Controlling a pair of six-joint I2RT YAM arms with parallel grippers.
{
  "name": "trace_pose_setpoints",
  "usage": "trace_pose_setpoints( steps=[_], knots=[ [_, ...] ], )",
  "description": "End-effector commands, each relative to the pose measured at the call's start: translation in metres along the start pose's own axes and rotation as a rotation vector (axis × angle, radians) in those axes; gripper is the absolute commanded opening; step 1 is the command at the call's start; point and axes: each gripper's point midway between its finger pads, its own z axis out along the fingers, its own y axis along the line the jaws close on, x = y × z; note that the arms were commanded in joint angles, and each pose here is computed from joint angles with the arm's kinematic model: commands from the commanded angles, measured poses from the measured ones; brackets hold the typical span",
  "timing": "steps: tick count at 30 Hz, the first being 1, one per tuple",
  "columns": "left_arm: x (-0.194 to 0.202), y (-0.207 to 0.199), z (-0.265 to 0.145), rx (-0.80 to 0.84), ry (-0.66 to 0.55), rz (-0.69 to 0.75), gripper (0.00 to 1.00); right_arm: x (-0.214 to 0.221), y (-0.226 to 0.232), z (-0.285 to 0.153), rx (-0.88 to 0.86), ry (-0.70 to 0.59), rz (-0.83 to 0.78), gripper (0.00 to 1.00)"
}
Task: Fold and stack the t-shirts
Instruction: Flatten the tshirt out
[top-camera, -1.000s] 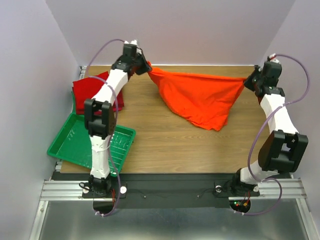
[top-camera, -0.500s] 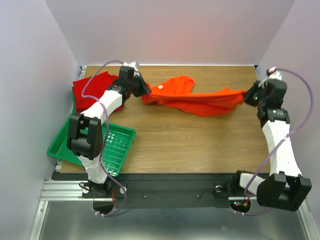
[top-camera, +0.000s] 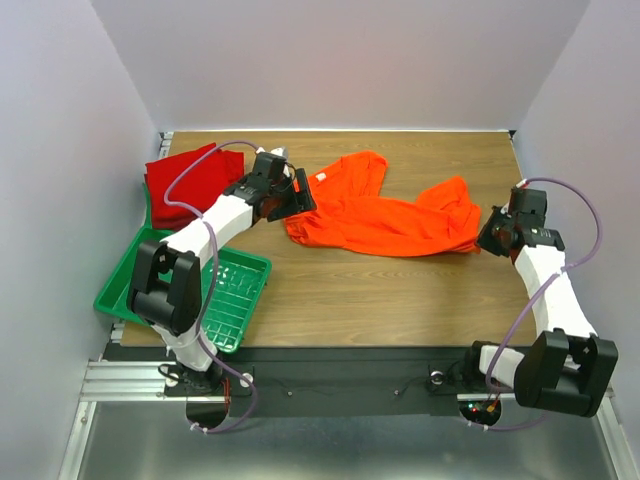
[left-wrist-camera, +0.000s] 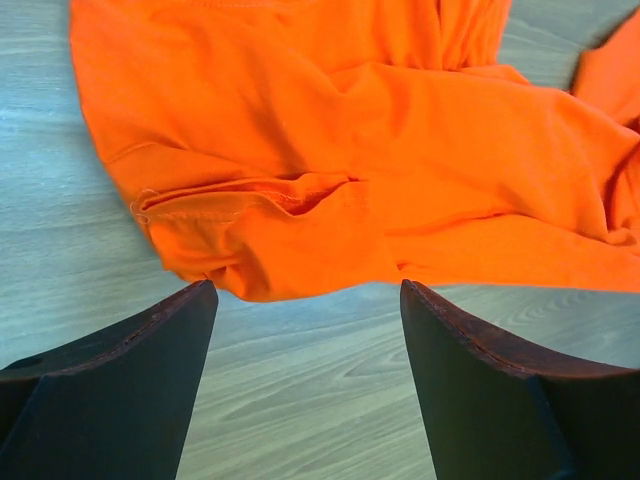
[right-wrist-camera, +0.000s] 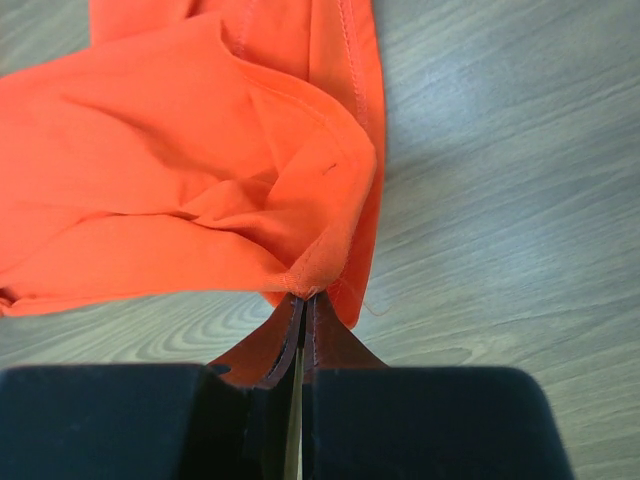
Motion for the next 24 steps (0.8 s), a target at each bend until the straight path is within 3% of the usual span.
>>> trace_pose_setpoints(
  steps=[1,6,11,20,24],
  knots=[
    [-0.016,0.014,0.004,-0.124,-0.046,-0.031,0.85,-0.015,0.003,-0.003,0.009,-0.026,0.015,0.02],
    [-0.013,0.042,0.025,-0.283,-0.026,-0.020,0.80,-0.016,0.004,0.001,0.009,-0.018,0.020,0.02],
    [-0.012,0.050,0.041,-0.317,-0.015,0.000,0.69,-0.015,0.003,0.002,0.011,-0.012,0.020,0.02],
    [0.002,0.054,0.053,-0.312,0.023,-0.003,0.65,-0.013,0.002,0.006,0.022,0.001,0.036,0.02],
    [0.006,0.055,0.060,-0.304,0.035,-0.012,0.34,-0.015,0.002,0.007,0.027,-0.002,0.042,0.02]
  ],
)
